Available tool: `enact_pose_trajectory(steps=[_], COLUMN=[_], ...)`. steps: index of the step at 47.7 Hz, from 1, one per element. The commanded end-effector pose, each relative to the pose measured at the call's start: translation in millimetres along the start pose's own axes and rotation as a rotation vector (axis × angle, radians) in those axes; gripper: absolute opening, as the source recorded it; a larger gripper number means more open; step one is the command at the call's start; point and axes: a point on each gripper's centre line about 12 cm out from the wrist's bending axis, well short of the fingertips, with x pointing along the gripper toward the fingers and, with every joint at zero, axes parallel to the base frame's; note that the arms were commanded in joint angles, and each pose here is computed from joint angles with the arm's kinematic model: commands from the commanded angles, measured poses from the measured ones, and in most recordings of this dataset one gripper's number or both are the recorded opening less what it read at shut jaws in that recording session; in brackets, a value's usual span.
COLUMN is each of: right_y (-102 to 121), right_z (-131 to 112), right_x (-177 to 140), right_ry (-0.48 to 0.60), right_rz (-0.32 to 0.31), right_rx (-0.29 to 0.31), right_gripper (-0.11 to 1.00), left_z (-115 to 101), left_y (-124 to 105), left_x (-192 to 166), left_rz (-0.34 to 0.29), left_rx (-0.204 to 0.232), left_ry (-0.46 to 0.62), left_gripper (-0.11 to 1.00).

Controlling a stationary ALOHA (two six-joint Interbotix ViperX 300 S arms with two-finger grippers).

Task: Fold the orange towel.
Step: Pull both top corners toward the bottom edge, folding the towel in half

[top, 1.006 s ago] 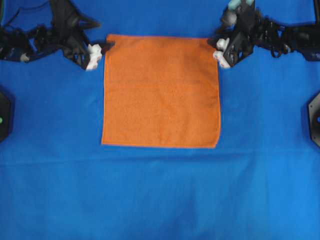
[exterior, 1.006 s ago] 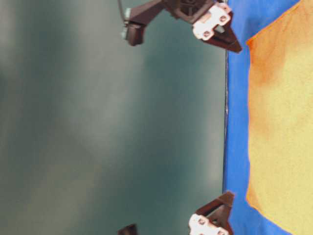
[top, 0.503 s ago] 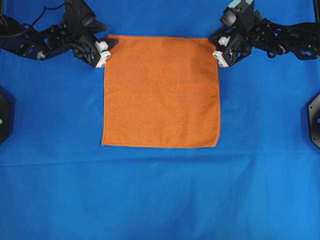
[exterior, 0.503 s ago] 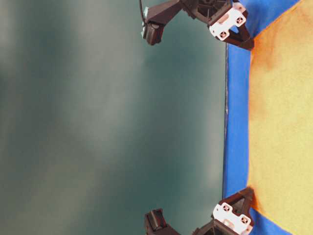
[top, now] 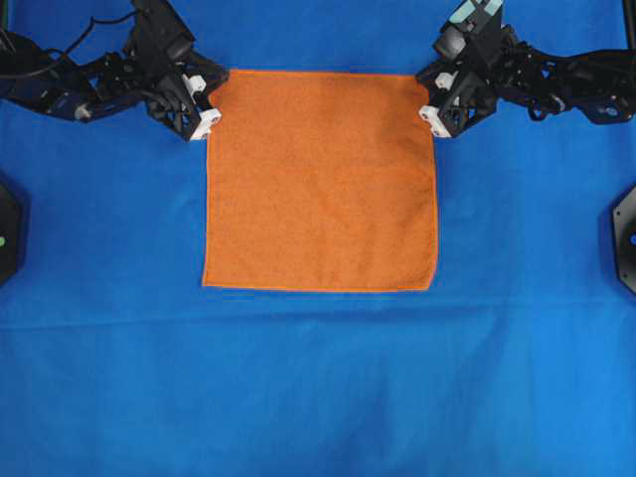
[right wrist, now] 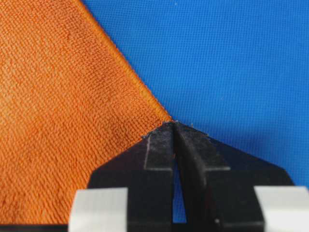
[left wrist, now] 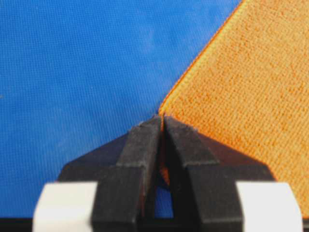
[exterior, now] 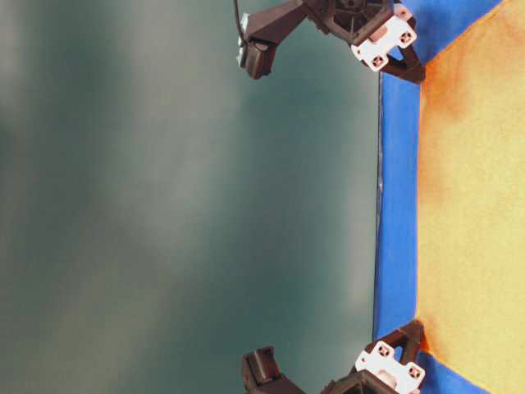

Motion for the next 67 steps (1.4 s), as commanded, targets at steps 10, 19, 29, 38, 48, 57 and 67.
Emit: enact_pose_trajectory(steps=[10, 19, 29, 38, 48, 57, 67], right_y=[5.0, 9.3, 26.3, 59.6, 98.1, 126.7, 151.7], right_z=[28.4, 30.7, 29.7, 20.6, -0.5, -23.5, -39.0], right_x=[-32.9, -38.1, -42.5, -60.2, -87.7, -105.6, -117.6], right_ry=[-0.113, -0.117, -0.109, -0.051, 0.001, 0.045, 0.090], right_rz=[0.015, 0.024, 0.064, 0.142, 0.250, 0.340, 0.410], right_rx=[-0.003, -0.010, -0.042, -0.087, -0.110, -0.100, -0.100], right_gripper=[0.02, 0.02, 0.02, 0.02, 0.02, 0.02, 0.02], left_z=[38.5, 44.7, 34.8, 22.1, 3.7, -14.6, -31.2], left_y=[-9.6, -21.9, -34.8, -69.6, -111.8, -148.8, -178.1], left_x=[-30.8, -43.2, -49.5, -68.6, -100.6, -125.4, -140.4], left_rz=[-0.025, -0.056, -0.090, -0.185, -0.322, -0.449, -0.535], left_rx=[0.023, 0.046, 0.062, 0.135, 0.227, 0.275, 0.256], left_ry=[-0.089, -0.112, -0.060, -0.007, 0.013, 0.043, 0.112], left_gripper=[0.01, 0.01, 0.01, 0.01, 0.01, 0.01, 0.01])
